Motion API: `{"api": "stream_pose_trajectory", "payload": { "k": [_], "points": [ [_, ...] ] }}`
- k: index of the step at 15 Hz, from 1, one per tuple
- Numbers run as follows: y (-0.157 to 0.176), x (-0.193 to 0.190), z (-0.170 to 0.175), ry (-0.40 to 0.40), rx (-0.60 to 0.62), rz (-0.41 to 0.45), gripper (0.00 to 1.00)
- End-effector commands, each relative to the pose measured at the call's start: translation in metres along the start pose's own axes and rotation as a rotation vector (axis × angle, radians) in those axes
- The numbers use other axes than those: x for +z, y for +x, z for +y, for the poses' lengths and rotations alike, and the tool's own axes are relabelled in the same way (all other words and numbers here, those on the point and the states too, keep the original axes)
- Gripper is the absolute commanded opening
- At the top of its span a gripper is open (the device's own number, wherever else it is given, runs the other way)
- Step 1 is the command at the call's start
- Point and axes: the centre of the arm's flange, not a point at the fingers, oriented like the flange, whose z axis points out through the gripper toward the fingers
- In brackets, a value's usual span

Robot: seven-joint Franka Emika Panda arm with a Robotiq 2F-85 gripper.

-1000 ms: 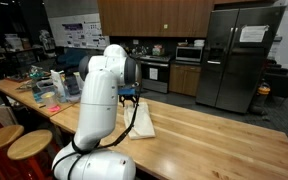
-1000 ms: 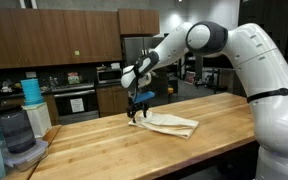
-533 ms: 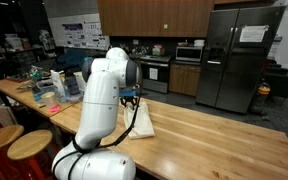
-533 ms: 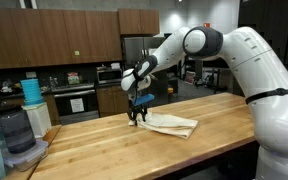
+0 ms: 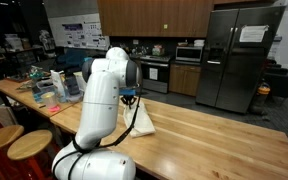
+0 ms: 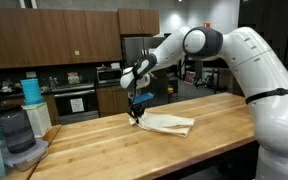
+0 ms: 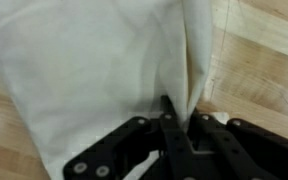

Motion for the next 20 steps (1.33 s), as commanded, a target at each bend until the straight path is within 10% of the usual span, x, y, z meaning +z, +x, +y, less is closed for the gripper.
{"api": "stream_pose_trajectory", "payload": {
  "k": [1, 13, 20],
  "points": [
    [-0.007, -0.012, -0.003, 0.037, -0.066, 0.002, 0.03],
    [-0.067, -0.093, -0.052, 0.061, -0.371, 0.198, 0.03],
    [-0.109, -0.112, -0.042, 0.112, -0.312, 0.417, 0.03]
  ]
}}
